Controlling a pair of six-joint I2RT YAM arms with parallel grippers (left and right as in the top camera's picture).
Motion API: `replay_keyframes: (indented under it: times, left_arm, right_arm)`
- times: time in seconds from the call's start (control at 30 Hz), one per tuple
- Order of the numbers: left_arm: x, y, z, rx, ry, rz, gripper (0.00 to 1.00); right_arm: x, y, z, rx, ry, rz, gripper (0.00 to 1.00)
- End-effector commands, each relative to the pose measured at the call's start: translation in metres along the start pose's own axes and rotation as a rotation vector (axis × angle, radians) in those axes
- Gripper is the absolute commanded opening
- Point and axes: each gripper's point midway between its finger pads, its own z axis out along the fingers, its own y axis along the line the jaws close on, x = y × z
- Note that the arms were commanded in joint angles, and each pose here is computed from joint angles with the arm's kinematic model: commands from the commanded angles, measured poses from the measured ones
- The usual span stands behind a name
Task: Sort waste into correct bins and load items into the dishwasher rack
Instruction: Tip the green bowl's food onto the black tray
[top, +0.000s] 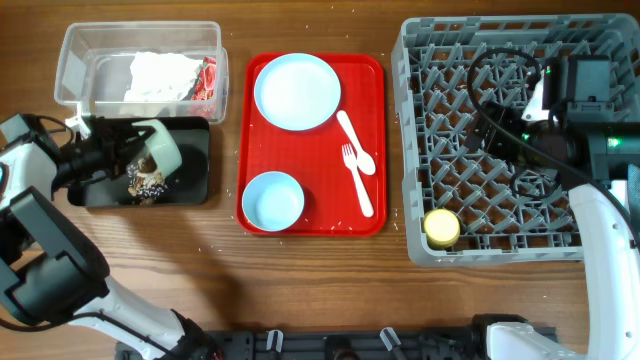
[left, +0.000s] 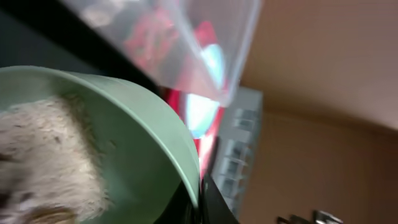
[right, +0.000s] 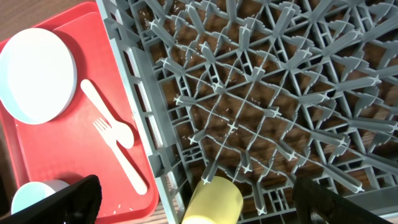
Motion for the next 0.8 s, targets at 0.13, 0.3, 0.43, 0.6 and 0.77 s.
replay_keyframes:
  times: [0.13,0.3,0.43,0.6,0.77]
  left_arm:
    - [0.001,-0.052,-0.023,0.401,0.031,-0.019,0.04]
    - [0.001,-0.053,-0.023,0.401,0.034,-0.031,0.04]
    - [0.001,-0.052,-0.023,0.4,0.037,-0.048,0.04]
    - [0.003,-0.053,-0.022,0.398,0.064,-0.156,0.04]
    - [0.011,-0.06,-0.011,0.387,0.126,-0.28,0.04]
  right_arm:
    - [-0.007,-0.001,-0.005,0.012,-0.027,-0.011,1.0]
    - [-0.007,-0.001,-0.005,0.012,-0.027,-0.011,1.0]
    - [-0.007,-0.001,-0.005,0.011,-0.027,-0.009,1.0]
    - [-0.008,-0.001,-0.005,0.011,-0.03,-0.009,1.0]
    - [-0.008,-0.001,-0.005,0.01,-0.032,-0.012,1.0]
